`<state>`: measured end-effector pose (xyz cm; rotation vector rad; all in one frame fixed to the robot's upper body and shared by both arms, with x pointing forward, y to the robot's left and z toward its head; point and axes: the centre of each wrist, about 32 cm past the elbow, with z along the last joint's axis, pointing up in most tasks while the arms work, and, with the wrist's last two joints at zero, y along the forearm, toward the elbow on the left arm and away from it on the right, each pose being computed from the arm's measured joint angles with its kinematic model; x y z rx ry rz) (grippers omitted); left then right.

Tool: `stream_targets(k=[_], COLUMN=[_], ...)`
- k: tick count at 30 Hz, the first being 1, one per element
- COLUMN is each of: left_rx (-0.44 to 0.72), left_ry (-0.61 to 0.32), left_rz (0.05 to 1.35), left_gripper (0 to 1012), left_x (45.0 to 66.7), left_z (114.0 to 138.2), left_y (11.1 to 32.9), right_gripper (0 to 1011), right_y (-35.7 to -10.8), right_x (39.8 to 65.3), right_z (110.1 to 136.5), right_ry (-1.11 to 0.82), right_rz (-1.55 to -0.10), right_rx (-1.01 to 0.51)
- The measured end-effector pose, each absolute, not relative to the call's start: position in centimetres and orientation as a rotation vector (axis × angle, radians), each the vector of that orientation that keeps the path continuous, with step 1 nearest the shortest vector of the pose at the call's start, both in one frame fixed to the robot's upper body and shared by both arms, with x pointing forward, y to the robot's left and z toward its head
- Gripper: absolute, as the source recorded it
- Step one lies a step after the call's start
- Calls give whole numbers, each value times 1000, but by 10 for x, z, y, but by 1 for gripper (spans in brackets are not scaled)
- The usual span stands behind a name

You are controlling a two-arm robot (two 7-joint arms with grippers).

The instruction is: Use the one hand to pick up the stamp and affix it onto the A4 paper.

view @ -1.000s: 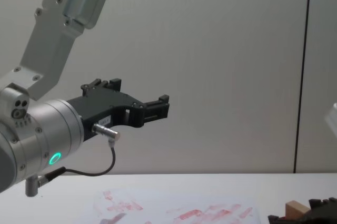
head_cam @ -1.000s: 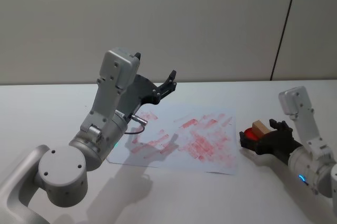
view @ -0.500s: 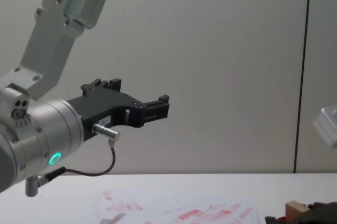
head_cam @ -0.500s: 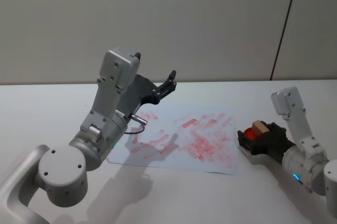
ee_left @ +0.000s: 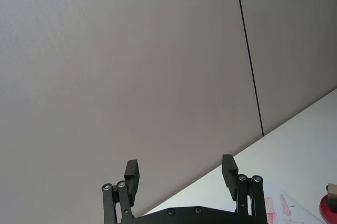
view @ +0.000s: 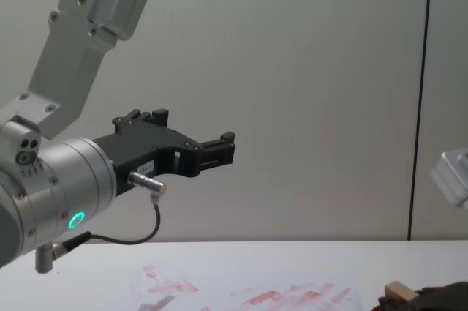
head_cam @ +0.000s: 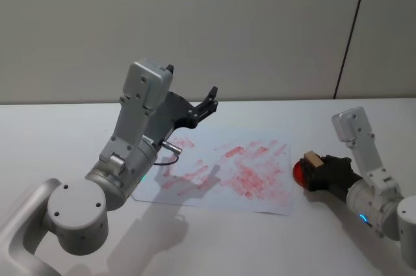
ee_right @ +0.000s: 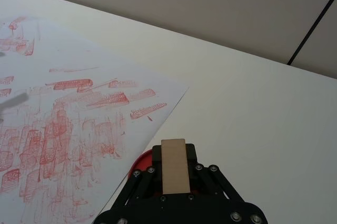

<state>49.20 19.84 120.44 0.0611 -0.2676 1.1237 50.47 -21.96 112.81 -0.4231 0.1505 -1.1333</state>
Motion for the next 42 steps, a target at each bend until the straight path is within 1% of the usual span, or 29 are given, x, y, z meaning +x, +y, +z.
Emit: stream_targets(k=[3,11,21,31,42], left_rx=[61,61,61,61,61], left_ry=[-268,-268,-268,-268,-268], left_rz=[1124,1124,1124,1124,1124], left_gripper=[1002,1001,1001,1001,1002], left_x=[492,492,492,492,492], left_z=[1204,1204,1204,1204,1204], left_y=[198,198,198,198,198], right_gripper=[219,220,220,221,221], right_y=[-219,-219,-214,-193,-167], right_x=[505,506,515,528,537], right_z=[1128,1130,1141,1158,1161], right_ry=[151,132,54,3,56], right_rz=[-1133,-1128,-1085,-971,-847], right_rx=[-424,-410,-339,-255,-252])
